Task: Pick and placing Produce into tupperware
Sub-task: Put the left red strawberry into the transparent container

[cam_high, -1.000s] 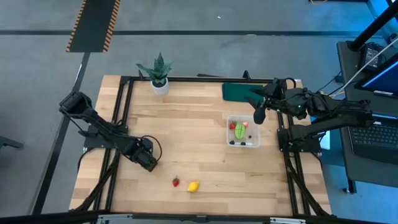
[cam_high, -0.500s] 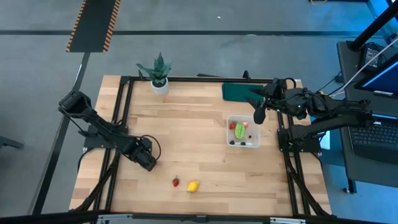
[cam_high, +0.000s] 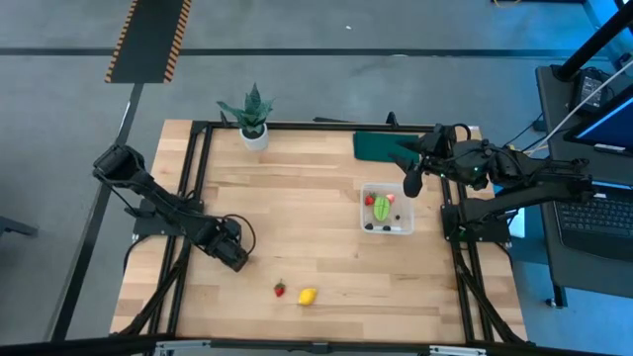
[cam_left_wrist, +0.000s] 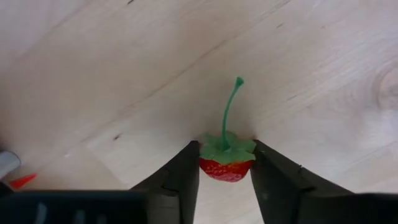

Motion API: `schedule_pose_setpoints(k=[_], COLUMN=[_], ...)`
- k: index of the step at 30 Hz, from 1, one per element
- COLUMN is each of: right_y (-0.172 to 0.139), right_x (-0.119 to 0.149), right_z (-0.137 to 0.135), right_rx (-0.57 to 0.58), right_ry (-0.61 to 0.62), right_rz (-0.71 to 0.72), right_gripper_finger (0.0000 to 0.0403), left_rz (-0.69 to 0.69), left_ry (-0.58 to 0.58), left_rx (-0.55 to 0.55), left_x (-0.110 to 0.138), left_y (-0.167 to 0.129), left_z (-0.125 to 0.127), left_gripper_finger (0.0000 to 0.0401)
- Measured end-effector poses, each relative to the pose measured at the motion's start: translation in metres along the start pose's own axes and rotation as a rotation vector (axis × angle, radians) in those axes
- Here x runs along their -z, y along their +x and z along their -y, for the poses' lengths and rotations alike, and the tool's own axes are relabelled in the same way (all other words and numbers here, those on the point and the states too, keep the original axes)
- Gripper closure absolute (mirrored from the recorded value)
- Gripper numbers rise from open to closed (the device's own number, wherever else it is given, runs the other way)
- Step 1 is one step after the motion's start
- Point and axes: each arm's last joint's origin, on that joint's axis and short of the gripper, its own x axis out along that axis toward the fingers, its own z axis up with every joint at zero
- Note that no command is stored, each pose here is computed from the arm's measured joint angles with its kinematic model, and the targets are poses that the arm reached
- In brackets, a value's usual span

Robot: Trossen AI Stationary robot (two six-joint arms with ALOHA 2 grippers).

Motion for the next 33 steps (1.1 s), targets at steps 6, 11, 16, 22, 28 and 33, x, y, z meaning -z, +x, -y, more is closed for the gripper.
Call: schedule_pose_setpoints(k=[6, 11, 16, 22, 28, 33], right_y=[0.0, 0.0, 0.0, 0.0, 0.0, 0.0], right_x=[0.0, 0.0, 0.0, 0.0, 0.0, -0.002], right_z=[0.0, 0.0, 0.0, 0.0, 0.0, 0.0], right_rx=[0.0, 0.0, 0.0, 0.0, 0.0, -0.003], right_ry=[0.0, 0.0, 0.0, 0.0, 0.0, 0.01], right_rz=[0.0, 0.0, 0.0, 0.0, 0.0, 0.02], right_gripper_finger=[0.0199, 0.0199, 0.0199, 0.0199, 0.0199, 0.0199], left_rz=[0.0, 0.0, 0.014, 0.085, 0.295, 0.561], left_ry=[0.0, -0.002, 0.006, 0.064, 0.164, 0.24], left_rx=[0.002, 0.004, 0.071, 0.263, 0.521, 0.668], left_x=[0.0, 0.0, -0.007, -0.035, -0.086, -0.137], left_y=[0.0, 0.0, -0.008, -0.029, -0.072, -0.119], left_z=[0.0, 0.001, 0.014, 0.041, 0.071, 0.08], left_gripper_finger=[0.0293, 0.0275, 0.0292, 0.0294, 0.0278, 0.0297])
